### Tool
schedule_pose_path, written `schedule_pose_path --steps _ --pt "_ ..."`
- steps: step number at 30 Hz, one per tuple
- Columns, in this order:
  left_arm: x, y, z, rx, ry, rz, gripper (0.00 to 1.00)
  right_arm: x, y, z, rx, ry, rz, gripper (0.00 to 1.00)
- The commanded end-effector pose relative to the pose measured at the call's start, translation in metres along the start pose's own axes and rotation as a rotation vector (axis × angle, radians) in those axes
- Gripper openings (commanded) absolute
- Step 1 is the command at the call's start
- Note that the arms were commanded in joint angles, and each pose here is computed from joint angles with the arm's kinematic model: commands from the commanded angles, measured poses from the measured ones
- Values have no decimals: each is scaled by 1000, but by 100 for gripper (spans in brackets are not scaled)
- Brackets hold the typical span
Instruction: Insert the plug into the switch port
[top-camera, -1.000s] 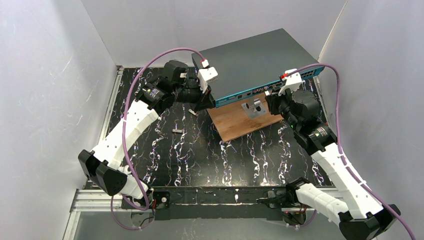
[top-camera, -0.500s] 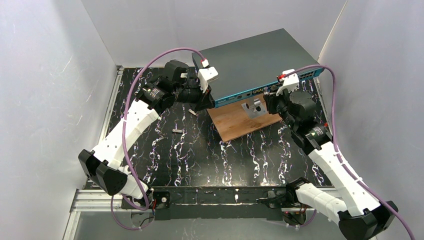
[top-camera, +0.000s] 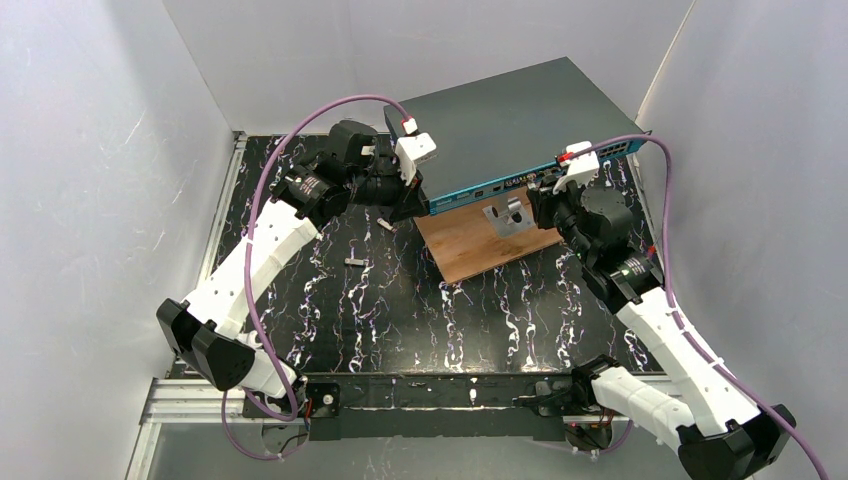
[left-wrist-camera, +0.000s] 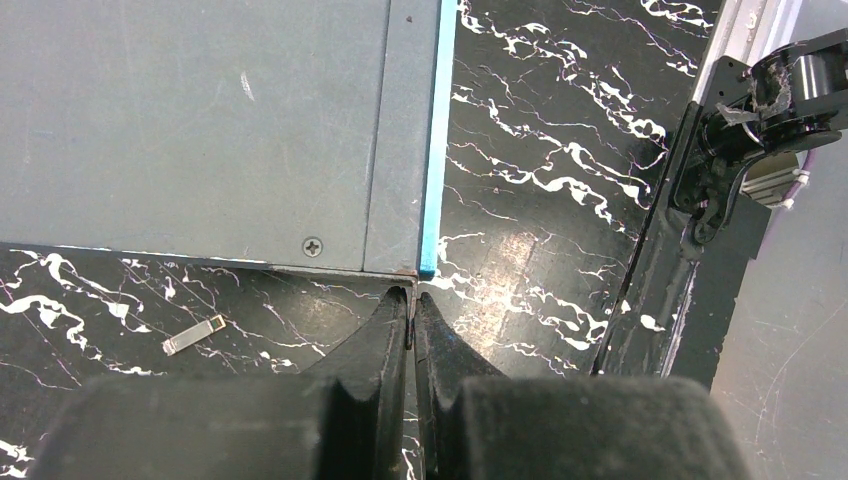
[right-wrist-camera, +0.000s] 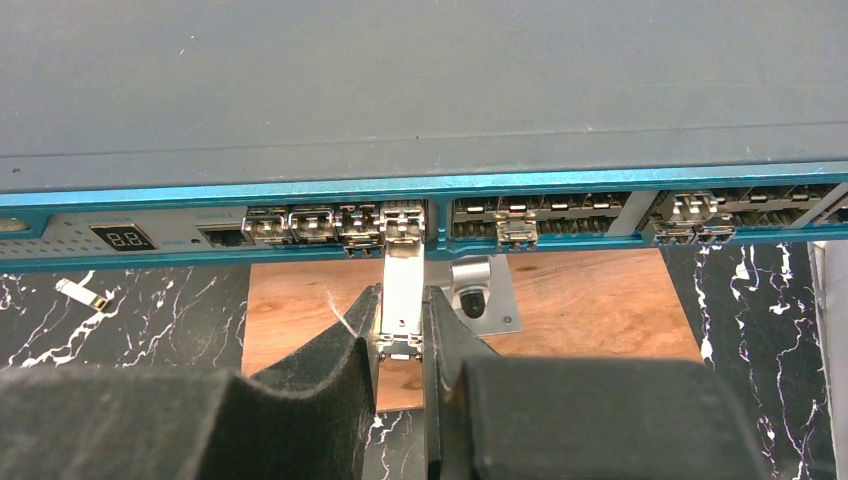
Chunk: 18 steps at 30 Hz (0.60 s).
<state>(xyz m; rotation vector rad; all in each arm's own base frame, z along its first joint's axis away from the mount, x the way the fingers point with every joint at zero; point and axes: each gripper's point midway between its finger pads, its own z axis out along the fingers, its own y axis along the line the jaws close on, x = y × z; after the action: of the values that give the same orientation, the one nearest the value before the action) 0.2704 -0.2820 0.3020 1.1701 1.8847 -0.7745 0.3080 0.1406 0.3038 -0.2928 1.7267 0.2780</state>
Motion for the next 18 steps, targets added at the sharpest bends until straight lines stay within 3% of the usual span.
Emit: schedule_pose_path --steps 1,18 --pt "-12 -2 -1 0 -32 6 0 -14 14 8 -66 -79 13 1" --pt "-10 -5 1 15 -29 -5 0 -23 2 5 -5 -71 -27 1"
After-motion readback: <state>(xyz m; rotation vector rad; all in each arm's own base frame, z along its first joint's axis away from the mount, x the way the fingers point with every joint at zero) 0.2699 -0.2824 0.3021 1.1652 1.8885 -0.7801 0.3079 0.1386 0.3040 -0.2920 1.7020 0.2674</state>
